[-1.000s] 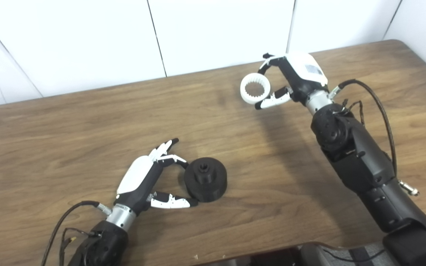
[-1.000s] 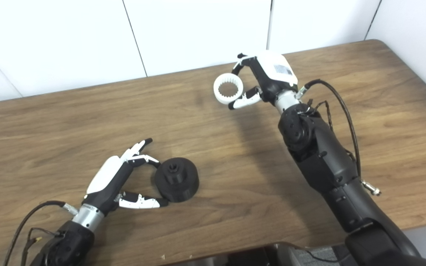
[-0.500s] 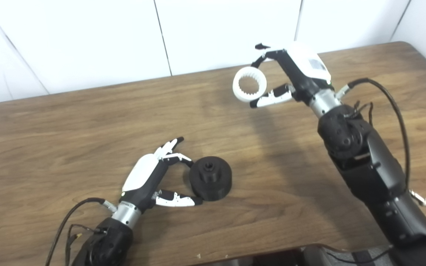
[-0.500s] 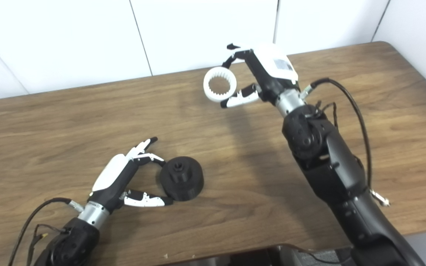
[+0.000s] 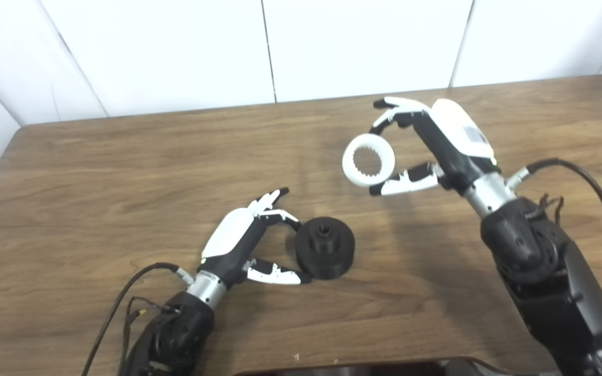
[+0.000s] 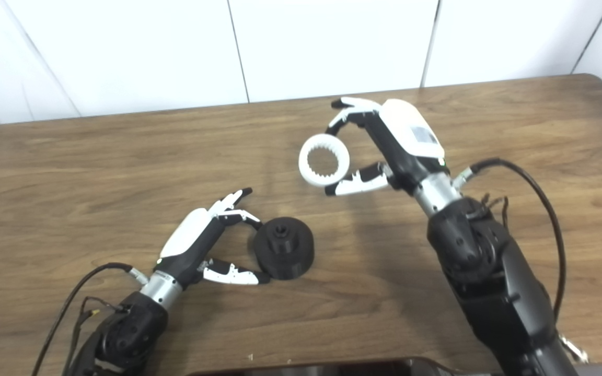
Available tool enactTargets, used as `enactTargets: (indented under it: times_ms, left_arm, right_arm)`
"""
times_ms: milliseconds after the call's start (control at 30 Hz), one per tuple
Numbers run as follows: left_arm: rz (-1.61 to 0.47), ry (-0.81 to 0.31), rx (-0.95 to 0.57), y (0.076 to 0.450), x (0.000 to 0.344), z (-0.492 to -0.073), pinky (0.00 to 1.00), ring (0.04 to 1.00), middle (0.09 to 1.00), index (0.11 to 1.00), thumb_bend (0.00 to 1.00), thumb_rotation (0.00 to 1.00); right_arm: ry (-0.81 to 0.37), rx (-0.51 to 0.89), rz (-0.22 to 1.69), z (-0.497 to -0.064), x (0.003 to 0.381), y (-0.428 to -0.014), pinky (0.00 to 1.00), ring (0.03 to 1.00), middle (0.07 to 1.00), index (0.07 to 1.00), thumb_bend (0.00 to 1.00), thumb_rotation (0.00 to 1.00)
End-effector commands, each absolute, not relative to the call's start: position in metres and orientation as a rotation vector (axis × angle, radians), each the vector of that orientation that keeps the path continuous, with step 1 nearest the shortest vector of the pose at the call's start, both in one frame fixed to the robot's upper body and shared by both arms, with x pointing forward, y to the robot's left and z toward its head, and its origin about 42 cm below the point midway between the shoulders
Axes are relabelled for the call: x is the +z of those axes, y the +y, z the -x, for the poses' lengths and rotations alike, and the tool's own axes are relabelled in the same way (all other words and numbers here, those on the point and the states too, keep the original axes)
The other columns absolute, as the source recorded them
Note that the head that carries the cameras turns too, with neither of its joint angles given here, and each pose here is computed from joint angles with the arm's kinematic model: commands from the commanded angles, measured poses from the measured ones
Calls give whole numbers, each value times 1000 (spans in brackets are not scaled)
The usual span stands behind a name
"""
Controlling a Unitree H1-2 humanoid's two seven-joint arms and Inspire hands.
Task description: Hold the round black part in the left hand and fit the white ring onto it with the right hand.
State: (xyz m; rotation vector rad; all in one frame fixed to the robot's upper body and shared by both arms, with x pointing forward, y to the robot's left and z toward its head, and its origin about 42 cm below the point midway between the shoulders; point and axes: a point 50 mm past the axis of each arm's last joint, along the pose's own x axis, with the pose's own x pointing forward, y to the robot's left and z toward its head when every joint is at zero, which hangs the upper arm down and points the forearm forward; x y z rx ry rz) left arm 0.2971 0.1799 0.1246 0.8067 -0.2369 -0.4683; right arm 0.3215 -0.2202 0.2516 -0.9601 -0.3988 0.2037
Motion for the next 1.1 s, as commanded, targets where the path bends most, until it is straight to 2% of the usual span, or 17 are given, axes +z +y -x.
enactTargets:
  times_ms: [0,300,667,833,1067]
  left_arm:
    - [-816,-310,-446,174,141,-306,1000,1000,1000,598,945,300]
    - [-811,-301,-443,171,141,-307,1000,1000,1000,598,949,307]
    - [-818,-291,-454,168,142,-306,1000,1000,1000,603,942,296]
    - [-824,-289,-455,167,143,-306,1000,1000,1000,607,942,311]
    - [-823,-289,-453,167,145,-306,1000,1000,1000,608,938,319]
  right_arm:
    - [-502,207,951,-315,271,-214,720,867,845,490,520,154]
    - [-498,279,926,-305,261,-200,713,864,844,490,520,156]
    - [-462,361,887,-294,252,-178,750,880,856,491,519,155]
    - [-448,379,888,-292,248,-175,814,883,857,491,519,155]
    - [-437,403,902,-291,242,-176,815,887,862,492,518,157]
